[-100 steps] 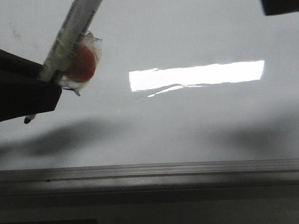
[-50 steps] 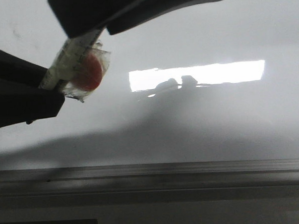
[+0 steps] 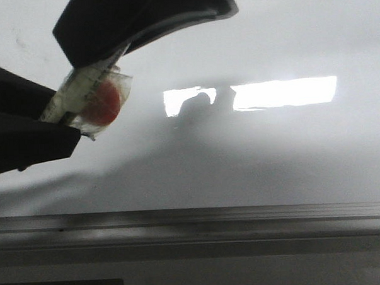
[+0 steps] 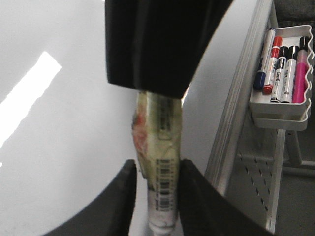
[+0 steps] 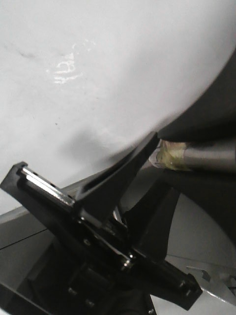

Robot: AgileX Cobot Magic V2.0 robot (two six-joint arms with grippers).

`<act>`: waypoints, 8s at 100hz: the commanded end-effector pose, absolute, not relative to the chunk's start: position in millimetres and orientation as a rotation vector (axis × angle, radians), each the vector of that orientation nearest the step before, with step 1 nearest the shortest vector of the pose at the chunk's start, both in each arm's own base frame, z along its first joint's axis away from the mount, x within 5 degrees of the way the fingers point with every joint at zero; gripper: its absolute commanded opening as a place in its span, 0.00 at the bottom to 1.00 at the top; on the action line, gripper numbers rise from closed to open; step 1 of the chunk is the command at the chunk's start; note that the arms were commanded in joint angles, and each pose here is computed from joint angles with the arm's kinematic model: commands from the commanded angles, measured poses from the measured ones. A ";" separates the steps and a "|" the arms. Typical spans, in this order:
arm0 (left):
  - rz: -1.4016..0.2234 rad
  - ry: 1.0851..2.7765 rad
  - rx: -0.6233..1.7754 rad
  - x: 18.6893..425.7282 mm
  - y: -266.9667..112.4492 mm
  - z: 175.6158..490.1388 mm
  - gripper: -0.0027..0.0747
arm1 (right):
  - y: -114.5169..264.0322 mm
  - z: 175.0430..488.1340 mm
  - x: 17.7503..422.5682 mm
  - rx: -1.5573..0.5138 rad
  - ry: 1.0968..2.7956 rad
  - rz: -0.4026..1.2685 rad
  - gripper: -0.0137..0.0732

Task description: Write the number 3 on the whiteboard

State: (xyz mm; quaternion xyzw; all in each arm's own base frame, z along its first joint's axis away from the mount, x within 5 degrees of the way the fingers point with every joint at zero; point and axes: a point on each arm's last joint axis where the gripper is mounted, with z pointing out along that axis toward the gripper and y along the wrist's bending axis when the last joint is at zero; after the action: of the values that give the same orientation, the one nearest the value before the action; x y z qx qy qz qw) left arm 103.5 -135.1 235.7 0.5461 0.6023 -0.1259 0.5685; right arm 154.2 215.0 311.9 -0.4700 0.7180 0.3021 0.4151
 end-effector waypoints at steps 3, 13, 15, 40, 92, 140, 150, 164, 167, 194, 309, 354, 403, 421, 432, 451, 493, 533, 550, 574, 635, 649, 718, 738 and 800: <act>-0.368 1.346 1.172 104.0 -139.0 255.5 0.52 | 215.6 328.7 154.3 -1.134 1.756 0.783 0.09; -0.382 1.372 1.127 102.1 -133.8 259.4 0.56 | 213.8 328.3 156.1 -1.118 1.775 0.792 0.09; -0.383 1.375 1.118 101.3 -132.3 260.6 0.56 | 213.3 328.0 156.3 -1.117 1.782 0.797 0.09; -0.358 1.396 1.070 86.6 -107.7 272.8 0.56 | 195.5 337.5 169.7 -1.062 1.844 0.826 0.09; -0.408 1.426 0.881 76.6 -82.6 286.1 0.53 | 187.1 357.8 186.7 -0.995 1.789 0.672 0.09; -0.400 1.435 0.858 78.3 -81.1 286.4 0.53 | 167.2 383.6 217.0 -0.884 1.779 0.596 0.09; -0.400 1.435 0.858 78.3 -81.1 286.4 0.53 | 163.8 384.0 222.8 -0.860 1.782 0.576 0.09; -0.400 1.435 0.858 78.3 -81.1 286.4 0.53 | 154.5 385.4 227.4 -0.838 1.783 0.527 0.09; -0.400 1.435 0.858 78.3 -81.1 286.4 0.53 | 151.4 385.1 228.3 -0.839 1.790 0.518 0.09; -0.401 1.433 0.857 78.3 -81.1 286.6 0.53 | 138.8 373.8 214.9 -0.883 1.945 0.533 0.09; -0.489 1.512 0.890 86.2 -100.9 274.9 0.53 | 202.6 364.1 171.9 -1.088 1.891 0.678 0.10; -0.526 1.477 0.946 99.9 -131.6 263.4 0.53 | 221.2 371.3 150.9 -1.163 1.816 0.750 0.10; -0.538 1.475 1.021 98.6 -143.0 255.3 0.01 | 221.1 370.5 150.0 -1.173 1.824 0.755 0.10; -0.538 1.475 1.021 98.6 -143.0 255.3 0.01 | 221.1 370.5 150.0 -1.172 1.824 0.755 0.16; -0.545 1.486 1.008 98.9 -142.7 255.1 0.01 | 221.4 371.7 151.2 -1.157 1.813 0.752 0.50; -0.711 1.723 0.672 105.9 -136.8 252.7 0.01 | 216.6 382.5 153.8 -1.090 1.741 0.721 0.91; -0.878 2.039 0.092 120.7 -131.8 234.0 0.01 | 208.8 395.3 149.3 -1.045 1.682 0.723 0.84; -0.820 2.031 0.068 128.3 -134.3 228.1 0.09 | 208.9 394.5 148.4 -1.051 1.691 0.732 0.84; -0.820 2.029 0.067 128.4 -134.2 228.2 0.45 | 209.0 394.5 148.2 -1.050 1.693 0.736 0.84; -0.822 2.032 0.089 126.8 -134.1 228.9 0.56 | 209.0 394.5 148.2 -1.050 1.693 0.736 0.84; -0.906 1.765 0.156 94.6 -92.3 255.8 0.23 | 208.6 389.1 143.8 -1.112 1.740 0.748 0.19; -0.868 1.665 0.238 87.3 -83.7 265.7 0.01 | 204.7 392.8 140.6 -1.101 1.726 0.754 0.09; -0.802 1.422 0.562 51.4 -60.6 280.6 0.01 | 58.9 306.2 48.2 -0.683 1.318 0.661 0.08; -0.804 1.421 0.564 51.3 -60.7 280.6 0.01 | 38.6 280.0 31.5 -0.630 1.237 0.688 0.08; -0.804 1.421 0.564 51.3 -60.7 280.6 0.01 | 32.5 280.1 26.0 -0.612 1.195 0.699 0.08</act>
State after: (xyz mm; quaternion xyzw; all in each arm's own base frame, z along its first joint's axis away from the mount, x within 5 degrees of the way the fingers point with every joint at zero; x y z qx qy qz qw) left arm 49.2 -62.5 269.2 0.2641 0.6379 -0.3558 0.6299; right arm 24.5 36.3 267.2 -0.3057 0.5619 0.3200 0.6989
